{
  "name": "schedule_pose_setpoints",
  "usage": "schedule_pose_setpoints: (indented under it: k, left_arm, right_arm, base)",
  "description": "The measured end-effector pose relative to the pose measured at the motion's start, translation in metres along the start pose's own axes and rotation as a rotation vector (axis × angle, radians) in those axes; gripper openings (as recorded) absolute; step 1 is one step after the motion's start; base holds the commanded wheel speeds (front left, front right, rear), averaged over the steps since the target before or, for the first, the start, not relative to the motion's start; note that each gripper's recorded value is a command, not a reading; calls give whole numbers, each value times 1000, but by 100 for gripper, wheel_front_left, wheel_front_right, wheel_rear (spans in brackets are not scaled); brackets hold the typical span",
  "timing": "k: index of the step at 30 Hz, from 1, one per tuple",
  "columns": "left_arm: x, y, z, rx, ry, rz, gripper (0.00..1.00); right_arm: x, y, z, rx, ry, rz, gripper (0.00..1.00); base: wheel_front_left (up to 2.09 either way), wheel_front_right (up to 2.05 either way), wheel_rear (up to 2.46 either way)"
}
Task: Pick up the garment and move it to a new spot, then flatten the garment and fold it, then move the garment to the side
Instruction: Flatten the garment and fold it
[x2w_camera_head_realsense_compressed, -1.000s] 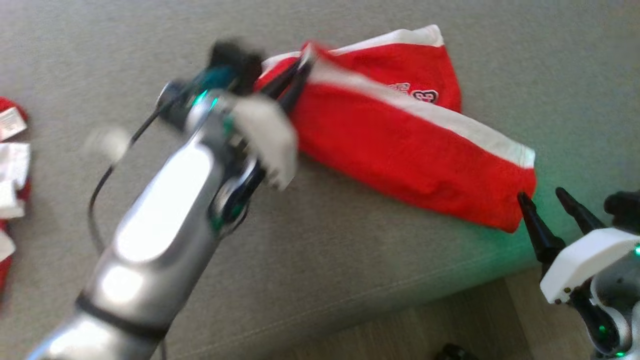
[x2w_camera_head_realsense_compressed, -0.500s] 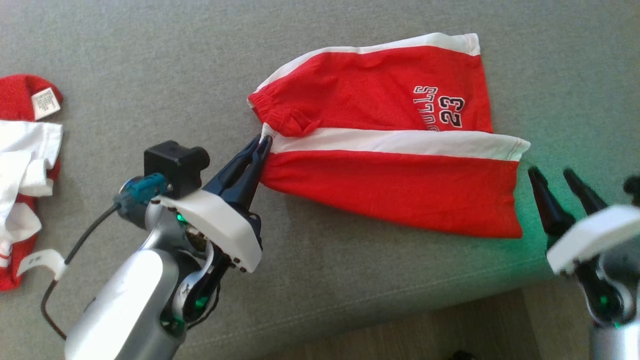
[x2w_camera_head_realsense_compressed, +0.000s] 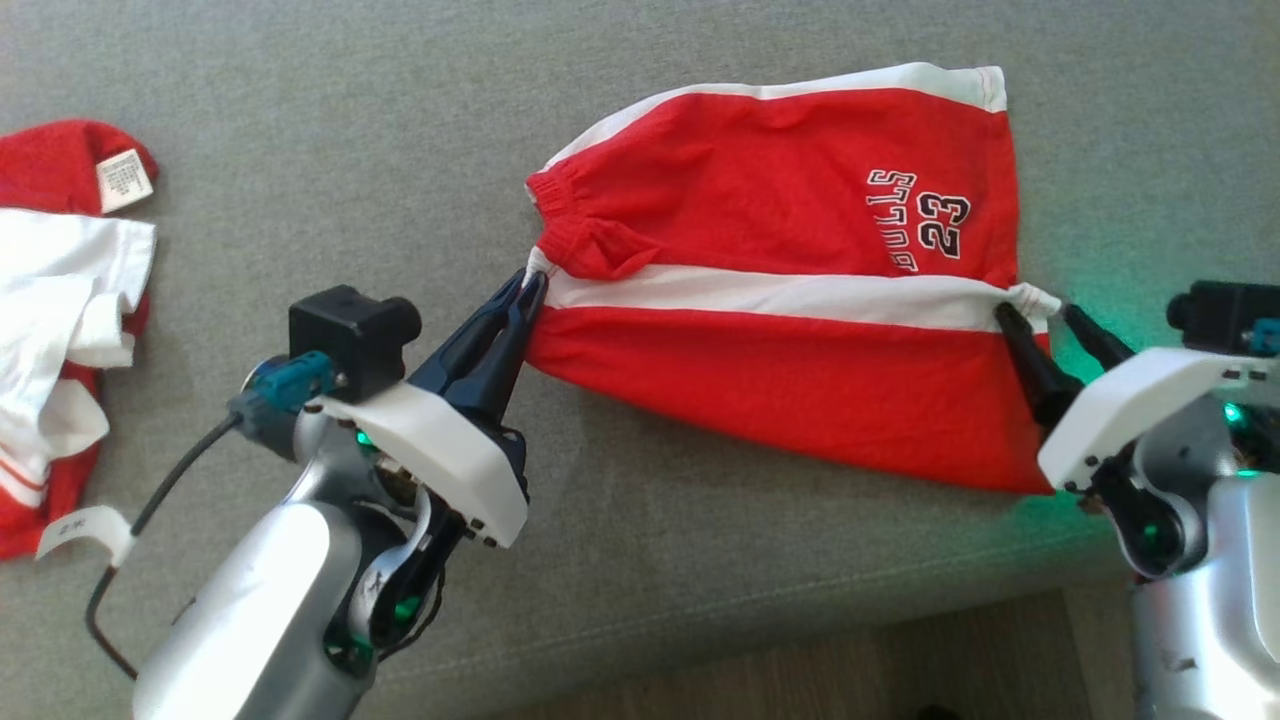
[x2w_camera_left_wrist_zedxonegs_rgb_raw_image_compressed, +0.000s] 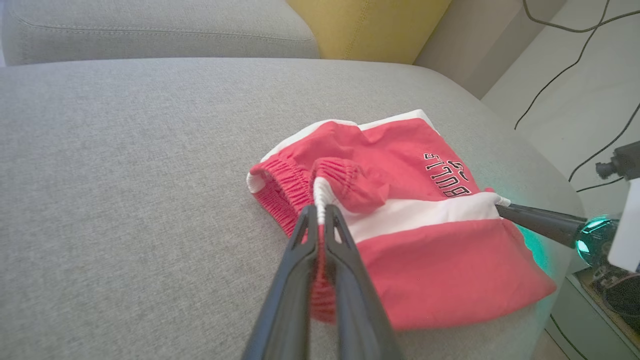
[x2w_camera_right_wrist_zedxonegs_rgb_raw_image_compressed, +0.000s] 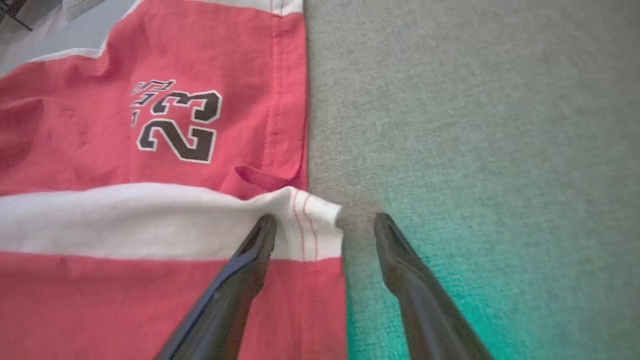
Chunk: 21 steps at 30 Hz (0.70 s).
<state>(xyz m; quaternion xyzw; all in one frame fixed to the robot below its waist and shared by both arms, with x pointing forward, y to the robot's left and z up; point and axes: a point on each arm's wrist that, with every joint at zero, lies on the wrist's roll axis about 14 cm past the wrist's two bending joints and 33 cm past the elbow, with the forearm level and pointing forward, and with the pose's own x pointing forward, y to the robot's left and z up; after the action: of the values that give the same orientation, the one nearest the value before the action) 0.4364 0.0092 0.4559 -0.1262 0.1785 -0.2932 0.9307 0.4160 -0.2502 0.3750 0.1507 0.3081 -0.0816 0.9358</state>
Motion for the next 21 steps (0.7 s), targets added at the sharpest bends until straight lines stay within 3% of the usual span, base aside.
schedule_pose_setpoints:
  k: [2, 3, 4, 5, 6, 12, 21]
  left_arm:
    - [0, 0, 1, 1, -3, 1, 0]
    - [0, 0, 1, 1, -6, 0, 0]
    - [0, 0, 2, 1, -9, 0, 0]
    - [0, 0, 1, 2, -8, 1, 0]
    - [0, 0, 1, 3, -7, 2, 0]
    - [-2, -1, 6, 4, -31, 6, 0]
    - [-10, -10, 56, -65, -207, 0, 0]
  right_arm:
    - [2, 5, 2, 4, -3, 17, 94]
    - [2, 7, 2, 6, -3, 22, 72]
    - [2, 7, 1, 6, 0, 22, 35]
    - [2, 7, 0, 6, 2, 23, 13]
    - [2, 8, -1, 9, 1, 25, 0]
    - [-4, 10, 11, 14, -54, 44, 0]
    - [-58, 9, 91, -13, -368, 59, 0]
  base:
    - [0, 0, 0]
    - [0, 0, 0]
    - [0, 0, 0]
    - [0, 0, 0]
    - [0, 0, 0]
    - [0, 0, 0]
    - [0, 0, 0]
